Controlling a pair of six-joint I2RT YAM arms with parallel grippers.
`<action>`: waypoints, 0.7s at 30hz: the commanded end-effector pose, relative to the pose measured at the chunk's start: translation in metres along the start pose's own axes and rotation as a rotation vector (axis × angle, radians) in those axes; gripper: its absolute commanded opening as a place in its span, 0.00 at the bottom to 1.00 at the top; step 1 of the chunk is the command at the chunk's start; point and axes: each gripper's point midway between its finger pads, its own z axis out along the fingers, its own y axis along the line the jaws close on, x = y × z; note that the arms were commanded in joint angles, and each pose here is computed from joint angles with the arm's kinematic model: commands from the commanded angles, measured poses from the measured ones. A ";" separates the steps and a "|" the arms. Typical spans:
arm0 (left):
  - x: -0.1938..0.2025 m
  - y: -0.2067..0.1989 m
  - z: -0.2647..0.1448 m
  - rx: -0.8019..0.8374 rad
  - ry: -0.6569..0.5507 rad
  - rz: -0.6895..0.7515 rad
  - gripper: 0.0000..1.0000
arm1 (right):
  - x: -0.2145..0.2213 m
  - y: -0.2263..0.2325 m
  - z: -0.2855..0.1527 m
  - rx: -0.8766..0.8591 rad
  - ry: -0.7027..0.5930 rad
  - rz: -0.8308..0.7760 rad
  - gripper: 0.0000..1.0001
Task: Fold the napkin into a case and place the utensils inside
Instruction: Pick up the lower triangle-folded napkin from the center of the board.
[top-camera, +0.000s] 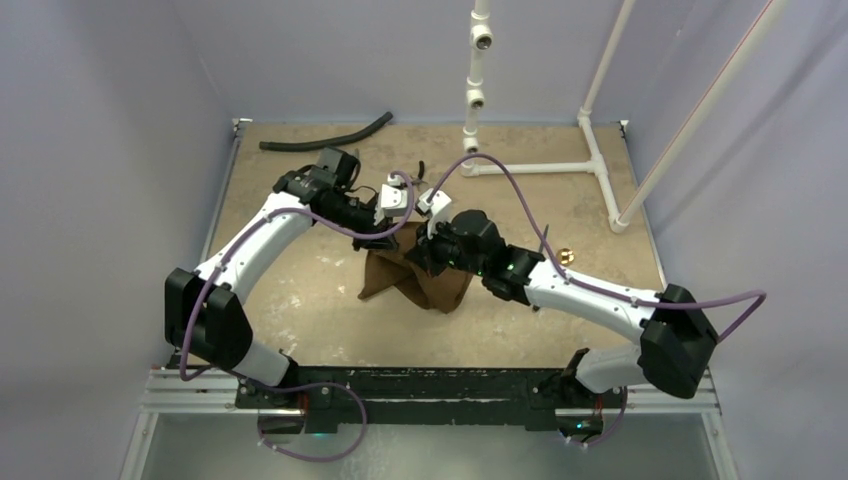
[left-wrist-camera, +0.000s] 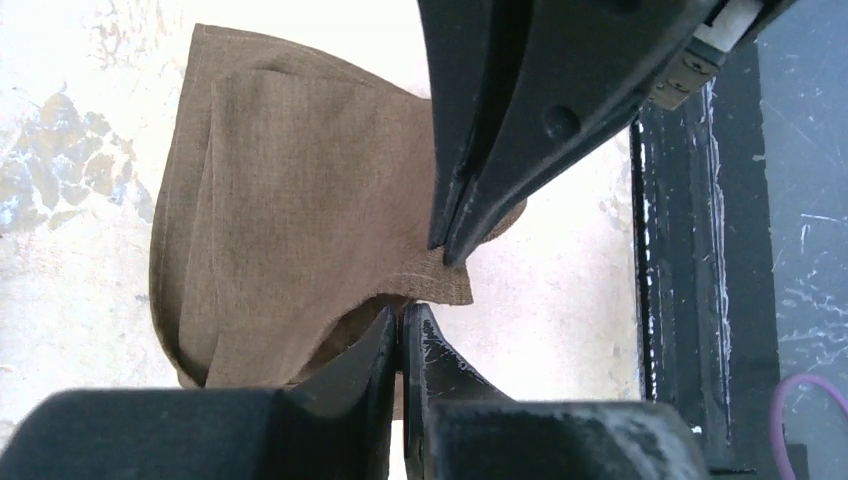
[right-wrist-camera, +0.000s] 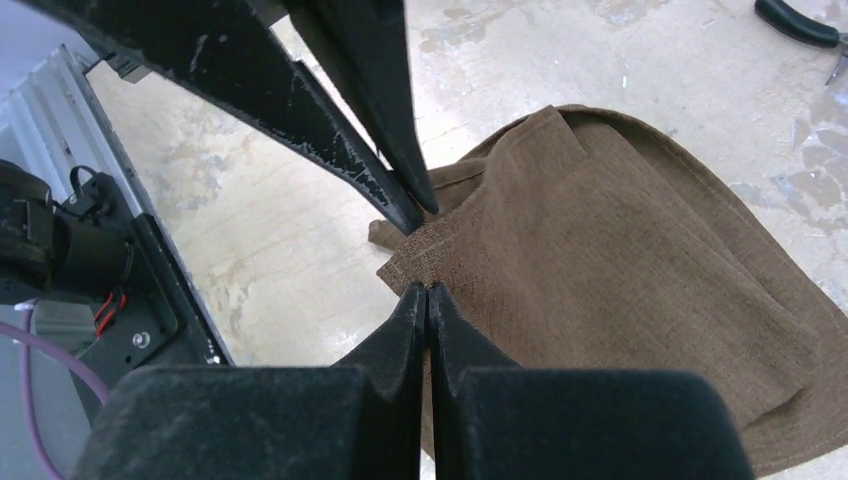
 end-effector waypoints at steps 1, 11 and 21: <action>-0.007 0.004 -0.001 -0.003 -0.008 0.042 0.00 | -0.025 0.001 -0.005 -0.028 -0.076 0.025 0.00; -0.002 0.003 -0.024 -0.099 0.085 0.100 0.00 | -0.028 -0.037 -0.022 0.020 -0.099 0.092 0.00; -0.038 0.071 -0.133 -0.629 0.176 0.166 0.00 | -0.121 -0.090 -0.100 0.325 -0.398 0.095 0.00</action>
